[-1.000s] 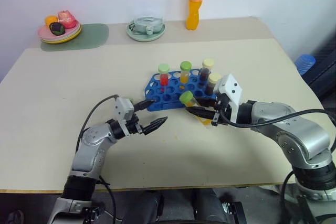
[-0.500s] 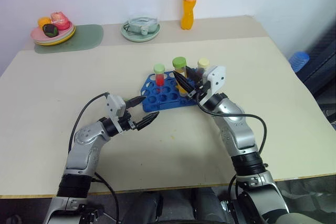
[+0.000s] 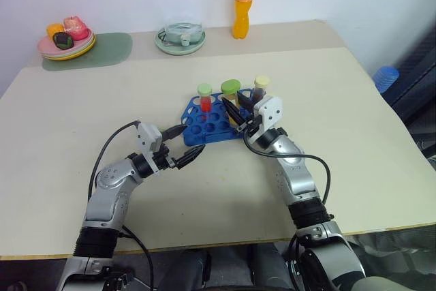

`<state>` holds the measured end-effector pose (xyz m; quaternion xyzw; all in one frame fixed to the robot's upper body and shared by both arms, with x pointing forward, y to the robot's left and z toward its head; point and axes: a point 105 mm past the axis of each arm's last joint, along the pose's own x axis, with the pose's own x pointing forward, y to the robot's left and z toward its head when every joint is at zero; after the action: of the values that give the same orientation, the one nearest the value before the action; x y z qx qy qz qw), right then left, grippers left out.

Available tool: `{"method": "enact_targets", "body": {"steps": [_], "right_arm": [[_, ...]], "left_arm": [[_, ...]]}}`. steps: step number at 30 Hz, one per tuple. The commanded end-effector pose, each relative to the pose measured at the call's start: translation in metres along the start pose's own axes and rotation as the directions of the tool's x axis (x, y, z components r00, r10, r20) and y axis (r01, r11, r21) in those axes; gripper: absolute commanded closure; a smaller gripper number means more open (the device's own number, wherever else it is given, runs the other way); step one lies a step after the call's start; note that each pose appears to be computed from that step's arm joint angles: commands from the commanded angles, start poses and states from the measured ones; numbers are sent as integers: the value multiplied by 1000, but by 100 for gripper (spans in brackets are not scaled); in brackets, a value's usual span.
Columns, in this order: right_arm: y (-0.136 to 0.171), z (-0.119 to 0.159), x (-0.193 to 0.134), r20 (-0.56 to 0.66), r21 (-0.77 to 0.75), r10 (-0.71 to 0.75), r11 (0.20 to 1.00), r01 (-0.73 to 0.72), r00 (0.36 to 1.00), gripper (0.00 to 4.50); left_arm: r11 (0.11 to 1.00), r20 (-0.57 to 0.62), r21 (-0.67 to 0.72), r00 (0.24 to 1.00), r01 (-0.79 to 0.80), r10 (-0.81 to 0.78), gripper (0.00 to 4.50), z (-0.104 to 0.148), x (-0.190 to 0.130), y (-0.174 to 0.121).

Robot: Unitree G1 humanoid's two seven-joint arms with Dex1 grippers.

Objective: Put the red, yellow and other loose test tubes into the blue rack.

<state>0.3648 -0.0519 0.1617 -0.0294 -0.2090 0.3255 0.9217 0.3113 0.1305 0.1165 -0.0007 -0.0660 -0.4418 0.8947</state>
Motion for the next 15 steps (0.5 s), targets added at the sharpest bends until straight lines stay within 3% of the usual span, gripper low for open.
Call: {"method": "enact_targets", "body": {"steps": [1,15], "right_arm": [[-3,-7,0,-15,-9,-28,1000,28,999,371],[-4,-16,-14,-49,-16,-25,1000,24,998,371]], "left_arm": [[999,39,45,999,-16,14,25,13,-4,3],[999,37,40,999,-8,7,25,13,-5,1]]}}
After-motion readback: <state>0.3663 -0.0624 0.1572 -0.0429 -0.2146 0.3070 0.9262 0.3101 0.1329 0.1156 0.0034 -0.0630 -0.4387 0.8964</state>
